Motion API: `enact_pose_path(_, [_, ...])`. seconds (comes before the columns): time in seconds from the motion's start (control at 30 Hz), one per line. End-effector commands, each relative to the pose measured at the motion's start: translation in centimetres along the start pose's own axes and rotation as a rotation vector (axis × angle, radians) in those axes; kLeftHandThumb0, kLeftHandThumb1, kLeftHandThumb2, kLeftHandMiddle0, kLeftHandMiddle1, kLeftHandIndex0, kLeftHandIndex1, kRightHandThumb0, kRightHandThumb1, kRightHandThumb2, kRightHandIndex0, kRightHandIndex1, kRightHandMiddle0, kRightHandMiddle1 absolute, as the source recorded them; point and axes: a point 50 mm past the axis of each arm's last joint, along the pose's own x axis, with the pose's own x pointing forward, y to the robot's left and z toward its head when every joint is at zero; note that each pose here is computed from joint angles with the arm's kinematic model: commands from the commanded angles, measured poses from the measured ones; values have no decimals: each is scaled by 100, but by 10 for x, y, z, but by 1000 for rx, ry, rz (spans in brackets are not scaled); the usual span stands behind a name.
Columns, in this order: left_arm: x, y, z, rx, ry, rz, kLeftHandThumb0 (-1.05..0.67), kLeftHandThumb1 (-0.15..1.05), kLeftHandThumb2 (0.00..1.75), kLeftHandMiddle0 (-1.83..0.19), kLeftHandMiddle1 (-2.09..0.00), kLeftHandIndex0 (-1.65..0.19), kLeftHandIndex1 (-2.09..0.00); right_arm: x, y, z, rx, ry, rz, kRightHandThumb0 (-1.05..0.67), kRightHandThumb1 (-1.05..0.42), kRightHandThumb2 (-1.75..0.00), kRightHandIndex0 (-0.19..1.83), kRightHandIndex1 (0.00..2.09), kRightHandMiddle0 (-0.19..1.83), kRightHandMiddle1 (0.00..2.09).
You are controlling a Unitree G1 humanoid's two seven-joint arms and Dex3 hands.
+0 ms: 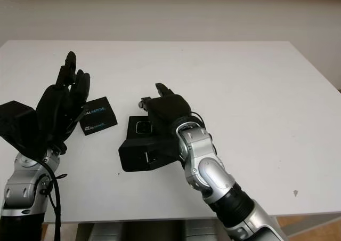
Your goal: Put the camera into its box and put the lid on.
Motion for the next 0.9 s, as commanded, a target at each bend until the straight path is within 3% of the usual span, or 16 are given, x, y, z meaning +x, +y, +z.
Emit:
enact_pose_path(0.0, [-1,2,2,10,-3,1,-76,105,51,19,0,19,0,-6,-28,-3,51,-43,-114,-75,-98,-7,-5,5,9,10])
enact_pose_path(0.23, [-2,7,7,18,-9,15,-78,105,50,19,0,19,0,-19,-64,-26,303,-92,-131,-73,-105,-11,10,11,17,11])
enact_pose_path(0.37, [-2,11,14,62,-27,21,-78,105,50,19,0,19,0,-19,-73,-43,393,-76,-130,-71,-104,-8,16,12,22,12])
enact_pose_path(0.57, [3,25,24,408,-36,34,-74,105,37,18,-2,19,-1,-2,-63,-76,683,-70,-153,-71,-105,-12,22,13,26,12])
enact_pose_path(0.67, [5,33,27,573,-8,23,-77,105,28,19,-1,18,-2,5,-54,-87,857,-51,-155,-67,-105,-10,15,9,21,10])
enact_pose_path(0.87, [20,50,40,887,45,-92,-77,105,12,14,-5,12,-5,12,-37,-106,991,-45,-204,-72,-105,-21,12,7,18,9])
